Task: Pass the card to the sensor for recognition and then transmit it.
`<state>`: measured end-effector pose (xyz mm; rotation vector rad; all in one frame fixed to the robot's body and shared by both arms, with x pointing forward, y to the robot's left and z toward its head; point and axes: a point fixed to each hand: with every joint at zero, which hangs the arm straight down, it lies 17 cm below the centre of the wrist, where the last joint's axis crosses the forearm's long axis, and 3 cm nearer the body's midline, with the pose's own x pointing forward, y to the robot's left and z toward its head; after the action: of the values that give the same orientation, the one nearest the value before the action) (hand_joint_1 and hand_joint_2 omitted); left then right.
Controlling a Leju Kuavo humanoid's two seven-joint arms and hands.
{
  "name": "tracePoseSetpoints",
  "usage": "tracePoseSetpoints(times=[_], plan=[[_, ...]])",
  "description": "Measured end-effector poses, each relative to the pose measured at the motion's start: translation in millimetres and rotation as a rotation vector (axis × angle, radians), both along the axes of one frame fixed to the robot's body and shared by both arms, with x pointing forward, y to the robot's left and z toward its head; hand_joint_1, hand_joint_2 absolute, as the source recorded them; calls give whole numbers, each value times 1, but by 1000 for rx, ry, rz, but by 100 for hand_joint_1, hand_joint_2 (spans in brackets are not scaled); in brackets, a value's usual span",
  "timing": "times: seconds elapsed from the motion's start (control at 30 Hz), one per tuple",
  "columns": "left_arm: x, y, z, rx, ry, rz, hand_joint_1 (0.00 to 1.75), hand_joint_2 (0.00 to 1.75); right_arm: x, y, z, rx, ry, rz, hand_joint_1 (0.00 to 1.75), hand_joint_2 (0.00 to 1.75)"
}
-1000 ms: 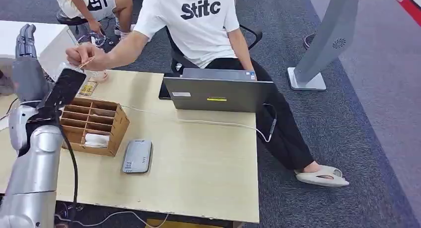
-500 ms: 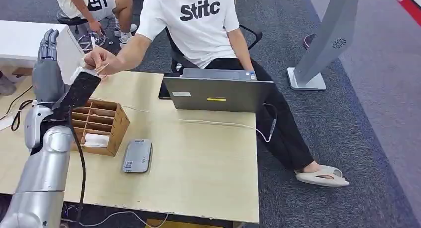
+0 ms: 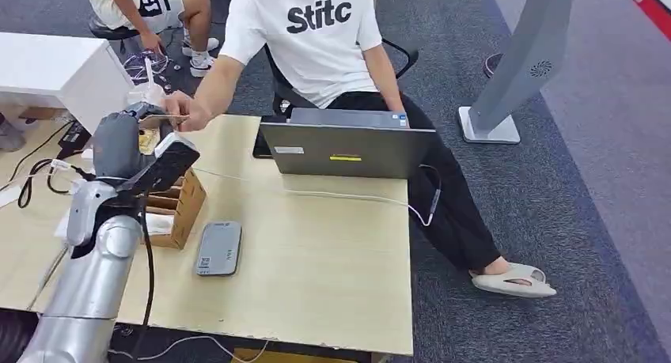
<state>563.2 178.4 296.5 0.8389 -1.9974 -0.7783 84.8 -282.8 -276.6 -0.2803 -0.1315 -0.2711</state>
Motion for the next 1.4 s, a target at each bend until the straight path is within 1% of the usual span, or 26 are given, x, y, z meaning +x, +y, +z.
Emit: tracePoseSetpoints(times=[0.13,0.27,0.37,0.63,0.83,0.93,1.03,1.1,1.33,1.4], plan=[[-4,-15,-13,50,32,-38,175,175,-1,0,0,0,2,0,0,175],[-18,-51,-34,163,71,-114,175,175,-2,0,0,0,10,1,0,175],[-30,-73,-44,202,83,-159,175,175,-2,-1,0,-2,10,2,0,175],[-40,-88,-47,234,76,-199,175,175,-3,-3,0,-4,10,2,0,175],[-55,-114,-87,385,161,-275,175,175,0,-4,0,-9,-5,13,0,175],[-64,-121,-106,449,190,-306,175,175,0,-4,0,-10,-3,20,0,175],[-67,-117,-132,507,230,-300,175,175,-1,-4,0,-10,1,20,0,175],[-69,-108,-154,549,260,-286,175,175,-2,-4,0,-10,5,20,0,175],[-75,-59,-223,632,377,-212,175,175,-6,-5,-1,-12,18,19,0,175],[-82,-46,-244,656,413,-196,175,175,-7,-5,-1,-12,19,20,0,175]])
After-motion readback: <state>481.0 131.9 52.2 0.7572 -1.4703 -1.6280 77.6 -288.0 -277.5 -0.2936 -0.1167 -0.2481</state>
